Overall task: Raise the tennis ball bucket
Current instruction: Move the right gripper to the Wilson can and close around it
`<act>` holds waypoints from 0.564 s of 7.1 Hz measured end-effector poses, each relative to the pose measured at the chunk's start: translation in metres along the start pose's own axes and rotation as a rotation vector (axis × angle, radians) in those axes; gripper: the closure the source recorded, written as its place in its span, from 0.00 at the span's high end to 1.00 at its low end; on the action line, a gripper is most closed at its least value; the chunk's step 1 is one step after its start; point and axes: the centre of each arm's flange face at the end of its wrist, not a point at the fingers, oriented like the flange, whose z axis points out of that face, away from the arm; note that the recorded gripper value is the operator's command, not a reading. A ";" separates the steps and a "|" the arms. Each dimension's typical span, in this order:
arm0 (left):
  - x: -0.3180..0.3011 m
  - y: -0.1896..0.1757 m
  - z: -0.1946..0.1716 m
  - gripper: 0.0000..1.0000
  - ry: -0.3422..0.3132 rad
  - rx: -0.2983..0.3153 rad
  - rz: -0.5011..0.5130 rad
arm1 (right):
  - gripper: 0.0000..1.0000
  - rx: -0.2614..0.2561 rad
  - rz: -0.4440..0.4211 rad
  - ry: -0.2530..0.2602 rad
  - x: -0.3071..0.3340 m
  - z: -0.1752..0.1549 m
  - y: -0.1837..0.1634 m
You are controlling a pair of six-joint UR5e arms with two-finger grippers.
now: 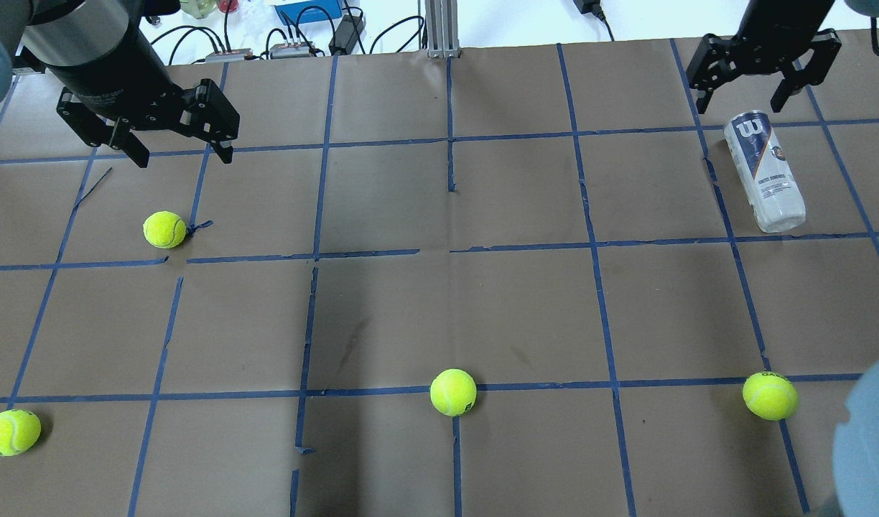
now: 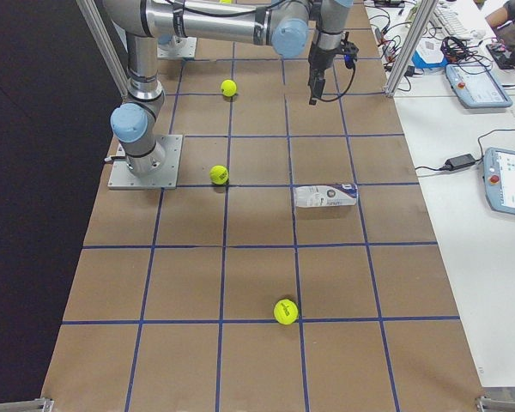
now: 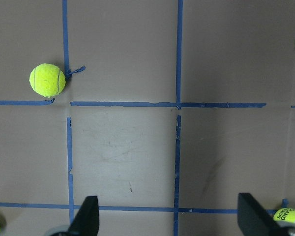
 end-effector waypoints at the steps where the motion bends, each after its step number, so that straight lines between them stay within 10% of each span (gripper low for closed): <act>1: 0.000 0.000 0.000 1.00 0.000 0.000 0.000 | 1.00 0.012 0.010 0.005 0.035 0.034 -0.026; 4: 0.000 0.000 0.000 1.00 -0.001 0.000 0.000 | 1.00 0.017 -0.011 0.053 0.093 0.135 -0.077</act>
